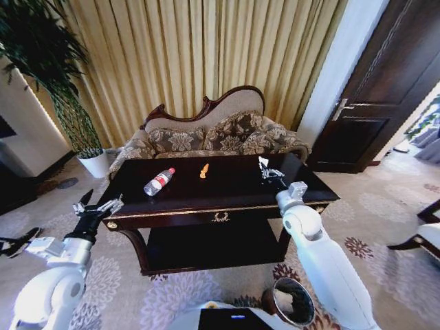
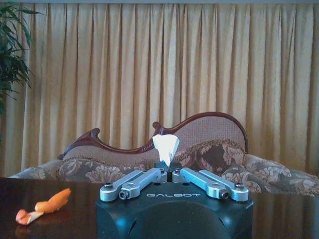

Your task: Move to the front of the table and place the trash on the table into the trash bin.

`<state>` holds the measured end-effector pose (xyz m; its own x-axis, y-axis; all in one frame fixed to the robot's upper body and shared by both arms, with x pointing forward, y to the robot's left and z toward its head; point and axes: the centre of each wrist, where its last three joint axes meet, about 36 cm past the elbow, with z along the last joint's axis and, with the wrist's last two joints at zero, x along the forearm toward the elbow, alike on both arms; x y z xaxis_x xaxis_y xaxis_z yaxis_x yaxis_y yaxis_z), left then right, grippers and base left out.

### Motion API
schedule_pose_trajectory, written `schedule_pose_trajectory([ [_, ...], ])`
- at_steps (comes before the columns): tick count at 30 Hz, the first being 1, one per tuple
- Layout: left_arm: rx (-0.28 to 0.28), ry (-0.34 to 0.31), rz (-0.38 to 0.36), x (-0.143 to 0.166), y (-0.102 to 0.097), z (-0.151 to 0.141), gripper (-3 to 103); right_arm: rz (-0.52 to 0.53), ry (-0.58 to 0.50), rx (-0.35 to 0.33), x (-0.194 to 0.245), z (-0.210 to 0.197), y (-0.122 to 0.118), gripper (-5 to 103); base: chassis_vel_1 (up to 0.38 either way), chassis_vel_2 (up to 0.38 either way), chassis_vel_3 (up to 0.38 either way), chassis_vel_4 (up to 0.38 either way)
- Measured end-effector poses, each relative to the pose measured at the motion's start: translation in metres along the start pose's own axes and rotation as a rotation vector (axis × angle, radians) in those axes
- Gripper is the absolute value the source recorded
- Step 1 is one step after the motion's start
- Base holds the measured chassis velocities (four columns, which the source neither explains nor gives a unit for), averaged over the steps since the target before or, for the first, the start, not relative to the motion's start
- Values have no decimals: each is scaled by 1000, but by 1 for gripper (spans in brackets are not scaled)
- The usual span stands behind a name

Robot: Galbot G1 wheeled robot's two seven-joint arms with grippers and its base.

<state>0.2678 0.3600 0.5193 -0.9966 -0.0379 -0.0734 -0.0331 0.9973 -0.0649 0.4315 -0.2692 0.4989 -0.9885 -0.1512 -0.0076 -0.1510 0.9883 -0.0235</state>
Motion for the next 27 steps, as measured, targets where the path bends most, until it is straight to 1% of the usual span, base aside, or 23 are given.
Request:
schedule_pose_trajectory([
  [4, 0, 2, 1, 0, 0, 0, 100, -1, 11, -2, 2, 2, 1, 0, 54, -160, -75, 150],
  [9, -1, 2, 3, 0, 0, 0, 100, -3, 15, -3, 2, 3, 2, 0, 140, -250, -140, 269],
  [15, -2, 0, 5, -1, 1, 0, 100, -5, 21, 1, 7, 7, 5, 0, 213, -311, -209, 314],
  [24, -4, 1, 8, 0, 1, 0, 100, -11, 9, -15, 10, 12, 11, 0, 228, -214, -218, 219],
  [25, -6, -1, 9, 0, 2, -1, 100, -9, 7, -15, 10, 14, 11, -3, 146, -114, -160, 92],
  [26, -7, -2, 10, 0, 2, -1, 100, -8, 8, -15, 10, 15, 11, 1, 146, -56, -82, 92],
  [27, -7, -2, 10, 0, 2, -1, 100, -8, 8, -15, 10, 15, 11, 1, 146, -56, -82, 92],
])
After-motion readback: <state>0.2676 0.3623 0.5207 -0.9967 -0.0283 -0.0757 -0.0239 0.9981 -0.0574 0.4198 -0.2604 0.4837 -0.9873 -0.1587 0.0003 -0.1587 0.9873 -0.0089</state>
